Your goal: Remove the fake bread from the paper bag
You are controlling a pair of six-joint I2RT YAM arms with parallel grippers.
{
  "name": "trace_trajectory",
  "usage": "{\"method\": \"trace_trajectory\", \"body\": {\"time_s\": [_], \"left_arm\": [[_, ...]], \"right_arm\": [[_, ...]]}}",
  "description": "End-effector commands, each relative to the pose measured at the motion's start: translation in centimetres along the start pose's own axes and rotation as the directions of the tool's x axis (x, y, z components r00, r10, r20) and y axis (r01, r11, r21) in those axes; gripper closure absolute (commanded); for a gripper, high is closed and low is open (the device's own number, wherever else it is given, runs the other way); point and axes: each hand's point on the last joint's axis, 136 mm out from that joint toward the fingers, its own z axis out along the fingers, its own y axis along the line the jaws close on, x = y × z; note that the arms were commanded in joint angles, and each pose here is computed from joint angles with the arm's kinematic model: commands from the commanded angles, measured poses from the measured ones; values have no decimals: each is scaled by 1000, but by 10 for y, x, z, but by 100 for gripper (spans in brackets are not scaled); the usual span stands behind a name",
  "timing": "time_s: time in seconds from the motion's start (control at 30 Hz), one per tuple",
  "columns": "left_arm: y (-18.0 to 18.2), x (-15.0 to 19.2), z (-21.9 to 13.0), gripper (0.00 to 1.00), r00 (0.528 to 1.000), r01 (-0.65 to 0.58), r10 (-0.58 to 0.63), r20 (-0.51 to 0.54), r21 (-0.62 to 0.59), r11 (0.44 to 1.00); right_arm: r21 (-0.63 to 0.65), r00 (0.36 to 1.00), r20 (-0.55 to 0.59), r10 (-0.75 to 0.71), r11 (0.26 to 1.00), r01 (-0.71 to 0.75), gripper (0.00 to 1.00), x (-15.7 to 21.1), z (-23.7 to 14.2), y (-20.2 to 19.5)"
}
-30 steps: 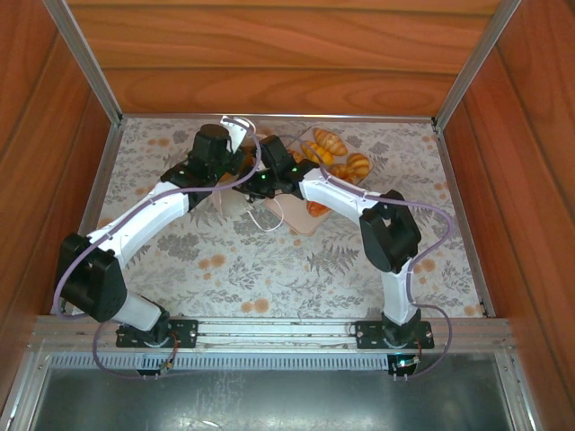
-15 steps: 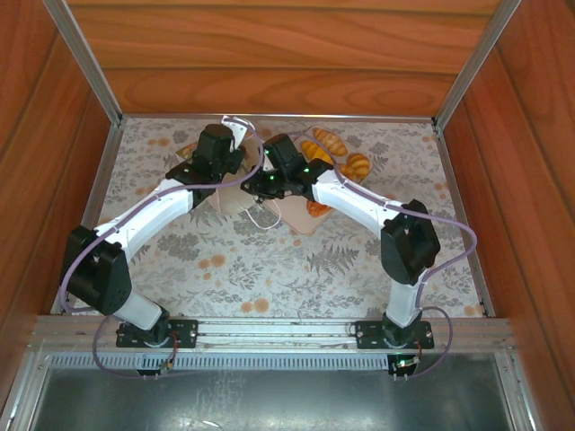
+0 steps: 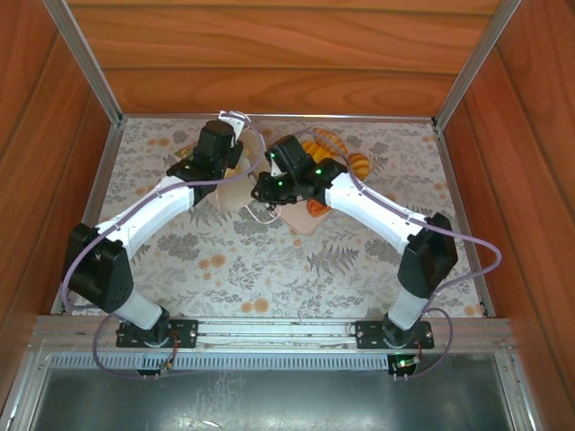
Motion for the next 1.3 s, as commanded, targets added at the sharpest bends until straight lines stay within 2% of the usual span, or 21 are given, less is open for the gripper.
{"method": "trace_trajectory", "body": {"time_s": [0.0, 0.43, 0.63, 0.83, 1.0, 1.27], "left_arm": [[10, -12, 2, 100, 999, 52, -51, 17, -65, 997], [10, -11, 8, 100, 999, 53, -53, 1, -83, 995], [12, -8, 7, 100, 999, 40, -41, -12, -96, 995], [15, -3, 0, 100, 999, 38, -39, -9, -96, 995], [13, -6, -10, 100, 999, 49, -48, 11, -61, 997], [13, -7, -26, 100, 998, 47, -46, 44, -22, 999]], "right_arm": [[8, 998, 10, -57, 998, 57, 100, 10, -30, 4], [53, 997, 10, -77, 996, 77, 100, 33, -79, -7], [79, 995, 39, -92, 993, 89, 100, 43, -113, -14], [227, 991, 109, -76, 973, 50, 100, 43, -147, -47], [343, 997, 77, -20, 939, -8, 100, 40, -147, -80], [409, 999, -1, 49, 911, -44, 99, 16, -116, -107]]}}
